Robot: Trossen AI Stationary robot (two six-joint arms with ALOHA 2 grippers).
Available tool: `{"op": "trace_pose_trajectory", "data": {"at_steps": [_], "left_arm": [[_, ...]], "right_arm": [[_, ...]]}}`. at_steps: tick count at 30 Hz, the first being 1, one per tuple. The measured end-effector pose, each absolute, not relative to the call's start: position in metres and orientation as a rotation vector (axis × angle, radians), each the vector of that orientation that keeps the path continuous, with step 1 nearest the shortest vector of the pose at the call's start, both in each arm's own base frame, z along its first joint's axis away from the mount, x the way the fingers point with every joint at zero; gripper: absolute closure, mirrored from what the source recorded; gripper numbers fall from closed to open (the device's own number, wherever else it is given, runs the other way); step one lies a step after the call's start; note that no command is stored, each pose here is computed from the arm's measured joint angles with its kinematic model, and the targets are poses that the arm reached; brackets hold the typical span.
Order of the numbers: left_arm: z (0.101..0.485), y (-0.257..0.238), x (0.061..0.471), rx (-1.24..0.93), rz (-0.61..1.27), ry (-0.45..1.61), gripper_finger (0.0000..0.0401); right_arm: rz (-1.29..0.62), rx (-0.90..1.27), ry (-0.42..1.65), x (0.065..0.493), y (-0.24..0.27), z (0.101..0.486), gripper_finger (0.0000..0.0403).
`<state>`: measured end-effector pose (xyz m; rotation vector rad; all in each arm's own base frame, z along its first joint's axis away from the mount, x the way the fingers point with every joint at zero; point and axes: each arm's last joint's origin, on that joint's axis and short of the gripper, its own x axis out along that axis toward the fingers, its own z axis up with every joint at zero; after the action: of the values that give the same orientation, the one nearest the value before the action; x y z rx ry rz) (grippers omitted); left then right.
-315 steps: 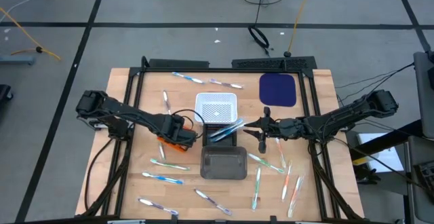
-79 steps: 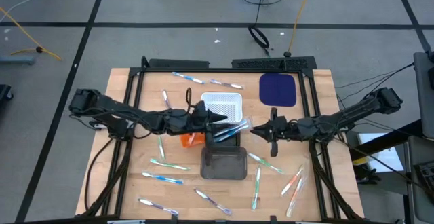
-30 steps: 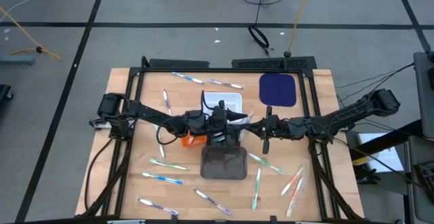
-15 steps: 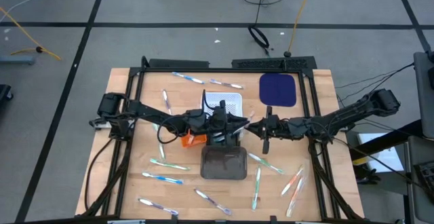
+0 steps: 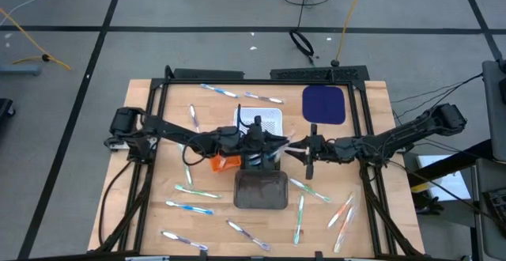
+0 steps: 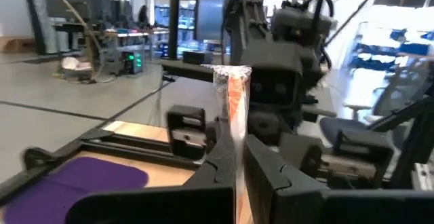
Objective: Pick & Place Toothbrushes
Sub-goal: Put the top orange toothbrush into the white basket
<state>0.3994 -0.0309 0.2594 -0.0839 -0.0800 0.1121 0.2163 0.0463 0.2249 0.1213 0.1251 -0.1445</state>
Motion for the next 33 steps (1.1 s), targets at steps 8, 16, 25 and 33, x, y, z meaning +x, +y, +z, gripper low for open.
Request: {"op": "trace_pose_trajectory", "data": {"at_steps": [8,16,25,33], "left_arm": [[0.286,-0.020,0.374,0.020,0.300,0.075,0.0400],[0.280,0.013,0.366,-0.002,0.456,0.198,0.0401],[0.269,0.052,0.360,-0.069,0.577,0.291,0.0401],[0.255,0.066,0.362,-0.081,0.602,0.355,0.0401]], "right_arm": [[-0.144,0.096,0.130,0.216,0.046,0.225,0.0270],[-0.143,0.091,0.144,0.216,0.046,0.223,0.0275],[-0.143,0.090,0.150,0.216,0.046,0.223,0.0277],[-0.142,0.090,0.150,0.216,0.046,0.223,0.0277]]}}
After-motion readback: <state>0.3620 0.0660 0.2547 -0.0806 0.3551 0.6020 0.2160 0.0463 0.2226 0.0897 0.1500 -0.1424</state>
